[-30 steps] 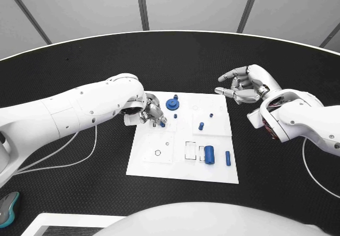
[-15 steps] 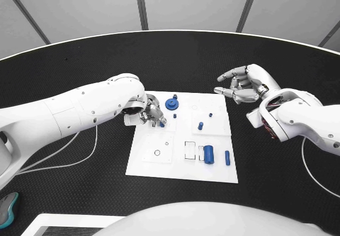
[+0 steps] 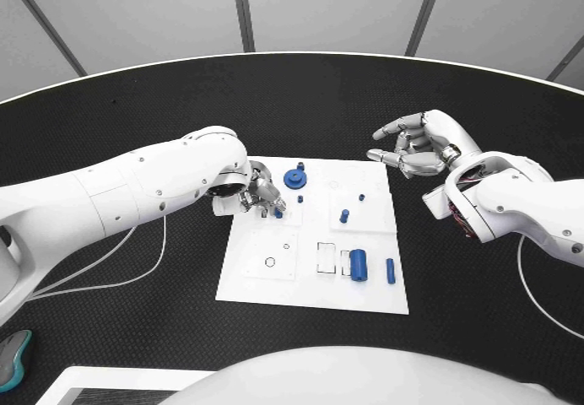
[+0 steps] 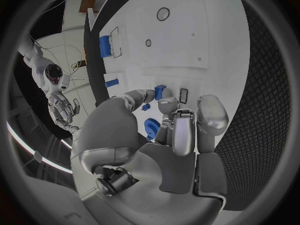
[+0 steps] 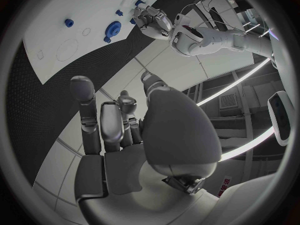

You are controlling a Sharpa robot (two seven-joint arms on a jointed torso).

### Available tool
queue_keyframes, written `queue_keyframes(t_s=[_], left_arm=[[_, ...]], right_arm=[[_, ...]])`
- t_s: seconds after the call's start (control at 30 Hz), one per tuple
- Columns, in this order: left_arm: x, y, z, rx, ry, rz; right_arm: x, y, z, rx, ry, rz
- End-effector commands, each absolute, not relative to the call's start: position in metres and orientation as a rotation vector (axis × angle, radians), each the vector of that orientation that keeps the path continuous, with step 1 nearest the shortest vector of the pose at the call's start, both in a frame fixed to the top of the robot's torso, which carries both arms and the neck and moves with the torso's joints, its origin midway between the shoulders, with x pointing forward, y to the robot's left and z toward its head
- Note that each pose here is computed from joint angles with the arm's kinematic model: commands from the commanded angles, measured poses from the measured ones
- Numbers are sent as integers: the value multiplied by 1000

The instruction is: Assemble the parts on the task board

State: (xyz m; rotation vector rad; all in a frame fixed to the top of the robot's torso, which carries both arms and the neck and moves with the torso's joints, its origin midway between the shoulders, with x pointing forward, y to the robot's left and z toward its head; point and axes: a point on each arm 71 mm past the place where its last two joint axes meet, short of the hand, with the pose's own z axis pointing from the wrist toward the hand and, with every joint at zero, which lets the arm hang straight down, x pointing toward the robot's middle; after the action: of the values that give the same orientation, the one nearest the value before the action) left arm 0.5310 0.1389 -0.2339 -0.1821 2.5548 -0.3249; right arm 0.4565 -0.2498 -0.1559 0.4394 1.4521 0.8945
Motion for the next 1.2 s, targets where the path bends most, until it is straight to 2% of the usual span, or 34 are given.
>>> queue_keyframes(t_s=[0.03,0.77,1.03,1.2], left_arm=[[531,140,-234,-185,2554,-325],[531,151,-233,-251,2518,-335],[526,161,-231,-327,2549,-387],[525,170,-222,-394,2577,-449]], right_arm=[[457,-250,-156,439,1452,894],[458,-251,-156,440,1452,891],[458,-251,-157,441,1451,888],[459,-251,-157,442,1452,887]])
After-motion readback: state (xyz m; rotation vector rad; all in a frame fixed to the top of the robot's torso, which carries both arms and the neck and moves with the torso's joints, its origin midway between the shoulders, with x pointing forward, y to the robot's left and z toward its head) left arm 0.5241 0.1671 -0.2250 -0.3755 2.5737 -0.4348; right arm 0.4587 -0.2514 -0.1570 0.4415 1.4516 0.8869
